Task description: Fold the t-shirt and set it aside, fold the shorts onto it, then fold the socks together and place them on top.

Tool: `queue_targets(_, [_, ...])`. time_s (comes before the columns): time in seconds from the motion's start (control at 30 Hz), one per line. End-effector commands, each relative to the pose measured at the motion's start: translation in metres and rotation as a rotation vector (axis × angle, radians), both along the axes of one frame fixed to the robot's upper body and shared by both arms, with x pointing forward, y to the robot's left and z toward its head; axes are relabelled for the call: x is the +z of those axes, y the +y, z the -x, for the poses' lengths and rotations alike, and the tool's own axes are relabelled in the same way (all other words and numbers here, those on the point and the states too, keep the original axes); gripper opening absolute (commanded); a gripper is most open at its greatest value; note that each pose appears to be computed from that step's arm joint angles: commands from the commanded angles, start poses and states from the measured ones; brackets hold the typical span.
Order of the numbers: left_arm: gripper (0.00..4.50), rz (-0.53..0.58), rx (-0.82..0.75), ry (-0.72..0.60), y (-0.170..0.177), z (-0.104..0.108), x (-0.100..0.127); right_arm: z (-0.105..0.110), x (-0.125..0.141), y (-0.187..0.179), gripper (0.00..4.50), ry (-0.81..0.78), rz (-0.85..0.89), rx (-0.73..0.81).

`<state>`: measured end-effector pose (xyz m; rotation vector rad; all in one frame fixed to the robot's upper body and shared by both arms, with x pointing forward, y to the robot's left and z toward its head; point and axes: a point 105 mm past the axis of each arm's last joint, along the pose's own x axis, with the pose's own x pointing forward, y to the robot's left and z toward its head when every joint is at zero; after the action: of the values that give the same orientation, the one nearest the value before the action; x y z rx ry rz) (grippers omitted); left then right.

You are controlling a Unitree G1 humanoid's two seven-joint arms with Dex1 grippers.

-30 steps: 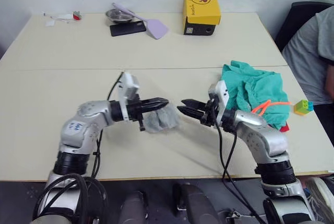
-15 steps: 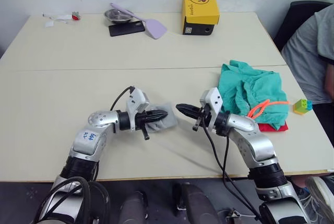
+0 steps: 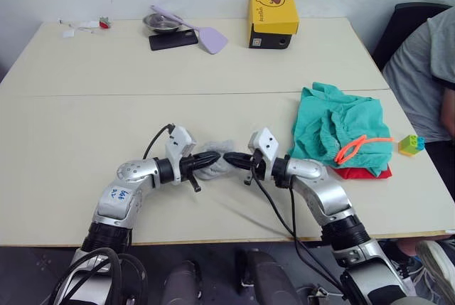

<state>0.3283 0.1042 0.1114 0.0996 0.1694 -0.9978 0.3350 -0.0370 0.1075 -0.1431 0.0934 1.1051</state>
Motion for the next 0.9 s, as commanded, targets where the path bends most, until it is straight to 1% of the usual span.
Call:
queue_targets(0.03, [0.0, 0.0, 0.087, 0.052, 0.015, -0.004, -0.015, 0.0, -0.001, -0.003, 0.04, 0.01, -0.003, -0.002])
queue_targets(0.1, [0.0, 0.003, 0.102, 0.063, 0.019, -0.003, -0.021, 0.001, 0.0, -0.009, 0.04, 0.023, -0.02, -0.003])
queue_targets(0.2, [0.0, 0.012, 0.107, 0.059, 0.02, -0.004, -0.023, 0.004, 0.001, -0.015, 0.04, 0.018, -0.025, 0.014])
queue_targets(0.23, [0.0, 0.011, 0.103, 0.051, 0.019, -0.004, -0.023, 0.005, 0.007, -0.015, 0.04, 0.017, -0.062, 0.021])
queue_targets(0.3, [0.0, 0.017, 0.084, 0.021, 0.017, -0.003, -0.02, 0.005, 0.023, -0.016, 0.04, 0.074, -0.17, 0.034])
queue_targets(0.33, [0.0, 0.024, 0.07, 0.002, 0.016, -0.001, -0.017, 0.003, 0.033, -0.018, 0.19, 0.089, -0.224, 0.024])
queue_targets(0.37, [0.0, 0.026, 0.055, -0.029, 0.016, -0.001, -0.014, 0.003, 0.04, -0.021, 0.4, 0.121, -0.243, 0.035])
queue_targets(0.43, [0.0, 0.026, 0.035, -0.067, 0.015, 0.0, -0.01, 0.0, 0.046, -0.025, 0.94, 0.168, -0.248, 0.031])
queue_targets(0.47, [0.0, 0.024, 0.026, -0.07, 0.016, 0.001, -0.01, -0.001, 0.046, -0.027, 1.33, 0.226, -0.246, 0.033])
queue_targets(0.5, [0.0, 0.032, 0.015, -0.085, 0.016, 0.002, -0.007, 0.001, 0.044, -0.027, 1.63, 0.303, -0.232, 0.048])
queue_targets(0.53, [0.0, 0.05, -0.003, -0.105, 0.018, 0.003, -0.003, 0.003, 0.04, -0.029, 1.98, 0.432, -0.199, 0.068])
queue_targets(0.57, [0.0, 0.063, -0.016, -0.12, 0.019, 0.004, 0.0, 0.005, 0.038, -0.031, 2.39, 0.521, -0.176, 0.081])
queue_targets(0.63, [0.41, 0.061, -0.041, -0.137, 0.022, 0.007, 0.001, 0.005, 0.033, -0.035, 3.08, 0.642, -0.117, 0.078])
queue_targets(0.67, [0.63, 0.051, -0.05, -0.14, 0.024, 0.008, -0.001, 0.004, 0.031, -0.035, 3.41, 0.673, -0.098, 0.068])
queue_targets(0.77, [1.57, 0.026, -0.082, -0.126, 0.027, 0.012, -0.008, -0.002, 0.03, -0.032, 4.48, 0.74, -0.092, 0.06])
queue_targets(0.83, [2.23, 0.006, -0.1, -0.148, 0.028, 0.013, -0.009, -0.007, 0.025, -0.032, 4.5, 0.754, -0.08, 0.042])
queue_targets(0.9, [2.86, 0.014, -0.093, -0.163, 0.029, 0.012, -0.007, -0.015, 0.019, -0.029, 4.5, 0.794, -0.091, 0.013])
